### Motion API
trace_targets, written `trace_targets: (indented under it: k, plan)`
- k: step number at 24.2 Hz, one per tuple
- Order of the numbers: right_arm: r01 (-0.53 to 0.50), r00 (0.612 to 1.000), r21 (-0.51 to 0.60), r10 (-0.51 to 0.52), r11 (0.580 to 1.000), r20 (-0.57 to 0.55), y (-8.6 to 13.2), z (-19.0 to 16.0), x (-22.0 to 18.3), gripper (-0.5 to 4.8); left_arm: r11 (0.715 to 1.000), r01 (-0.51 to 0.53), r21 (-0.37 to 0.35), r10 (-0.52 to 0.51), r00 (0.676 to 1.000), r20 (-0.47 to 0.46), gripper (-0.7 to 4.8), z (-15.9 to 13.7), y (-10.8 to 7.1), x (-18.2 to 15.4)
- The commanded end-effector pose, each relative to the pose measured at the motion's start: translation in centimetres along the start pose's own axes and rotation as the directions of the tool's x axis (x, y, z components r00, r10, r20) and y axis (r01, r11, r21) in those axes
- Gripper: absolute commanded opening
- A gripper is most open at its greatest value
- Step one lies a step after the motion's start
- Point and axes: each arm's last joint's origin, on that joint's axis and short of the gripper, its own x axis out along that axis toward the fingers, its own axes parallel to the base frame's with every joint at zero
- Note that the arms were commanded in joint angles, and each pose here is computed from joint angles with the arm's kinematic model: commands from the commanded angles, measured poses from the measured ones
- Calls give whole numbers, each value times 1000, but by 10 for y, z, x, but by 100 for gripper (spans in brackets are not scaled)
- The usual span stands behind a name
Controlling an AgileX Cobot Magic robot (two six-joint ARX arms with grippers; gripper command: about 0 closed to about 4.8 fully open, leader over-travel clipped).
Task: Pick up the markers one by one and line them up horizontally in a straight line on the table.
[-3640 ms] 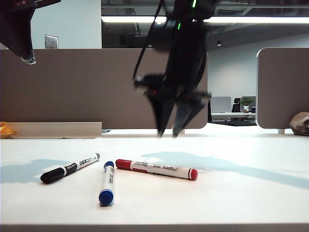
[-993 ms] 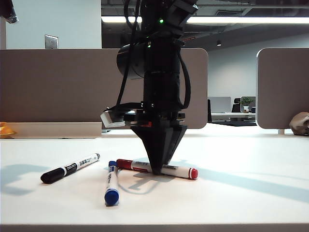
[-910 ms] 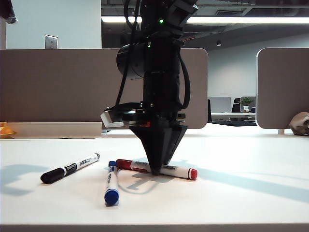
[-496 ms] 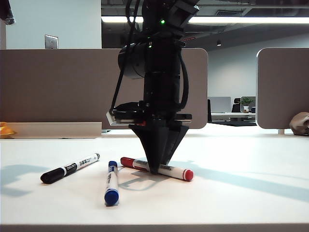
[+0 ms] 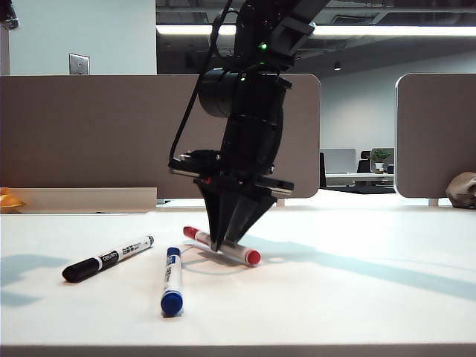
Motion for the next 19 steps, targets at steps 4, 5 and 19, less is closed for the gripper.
trace_targets:
  k: [4,5,19]
  plan:
    - [-58,996,53,54,997,76,1,37,-8,80,1000,1,1,-1,1000,4,-5,-1,0,-4]
    - [-61,995,61,56,996,78,1,41,-6,80,1000,1,1,-1,1000,1,-5,-1,0,-4]
    - [-190,973,216,155,958,171,-16,63,-2,80,1000,1,5,-1,1000,-1,-5,-1,0,-4]
